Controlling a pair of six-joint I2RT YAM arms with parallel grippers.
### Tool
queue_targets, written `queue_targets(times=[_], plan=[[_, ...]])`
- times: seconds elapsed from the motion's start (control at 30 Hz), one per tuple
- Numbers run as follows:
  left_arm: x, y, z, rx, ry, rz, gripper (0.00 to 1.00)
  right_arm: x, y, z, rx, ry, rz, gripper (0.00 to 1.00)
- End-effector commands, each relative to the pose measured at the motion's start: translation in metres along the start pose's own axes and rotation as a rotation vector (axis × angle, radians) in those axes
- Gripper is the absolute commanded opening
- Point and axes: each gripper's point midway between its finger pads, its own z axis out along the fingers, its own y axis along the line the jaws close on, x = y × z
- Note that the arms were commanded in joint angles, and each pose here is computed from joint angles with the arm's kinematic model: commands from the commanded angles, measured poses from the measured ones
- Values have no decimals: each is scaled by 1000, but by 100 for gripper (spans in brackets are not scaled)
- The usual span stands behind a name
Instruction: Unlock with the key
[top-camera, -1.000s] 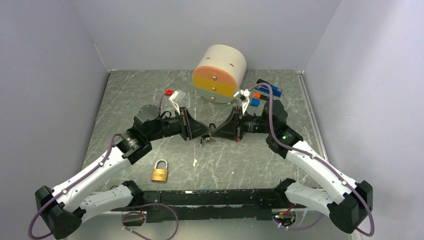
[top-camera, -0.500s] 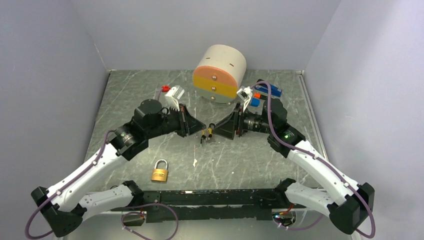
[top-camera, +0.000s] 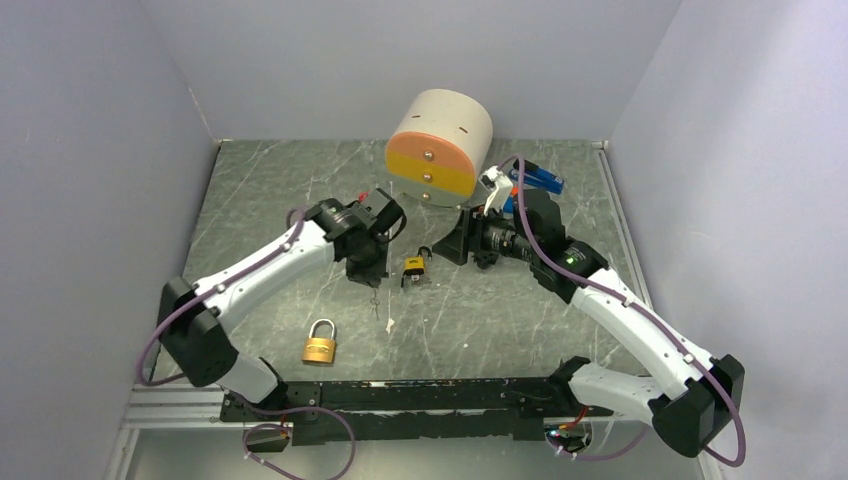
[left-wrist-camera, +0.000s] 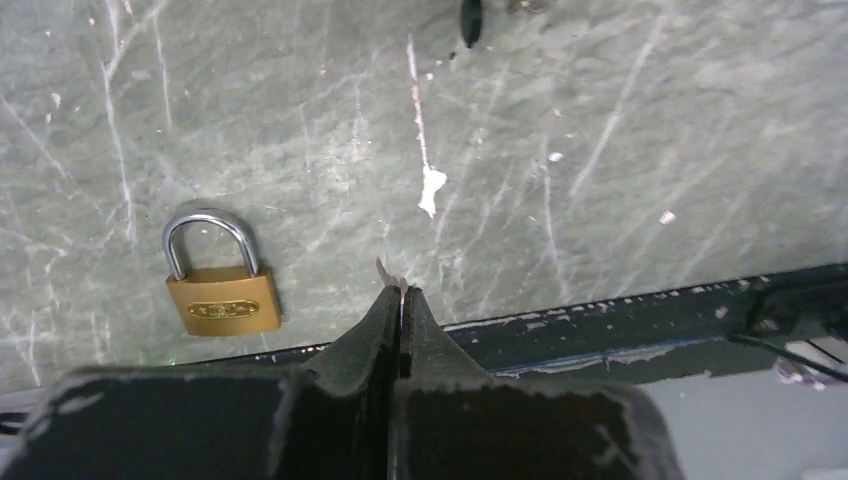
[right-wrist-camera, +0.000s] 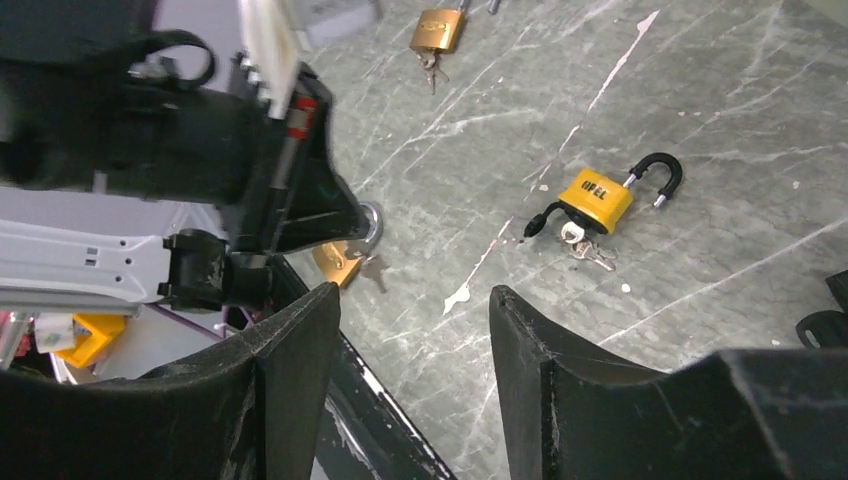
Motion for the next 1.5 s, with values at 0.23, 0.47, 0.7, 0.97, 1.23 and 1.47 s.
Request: queue_targets(times=[0.23,0.47,0.7,0.97,1.23,1.47], plan=[[-27,-65,-99,574,-395,260,2,-5,62,-14,-381,-71,-116,73],[-20,-102,-173,934,-585,461,3,-19,102,-32,-601,-114,-153,74],[-12,-115,-214,1104,-658,534,2,-17,120,-46,-713,-106,-199,60],[-9,-115,-231,1150,-686,548,3,-9,130,-60,-787,-99,-222,51],[-8,-115,-235,1161,-699,548,3,-6,130,-60,-794,-91,-227,8],[-19,-110,-232,1105,-721,475,13,-11,123,-54,-743,-121,-214,0]])
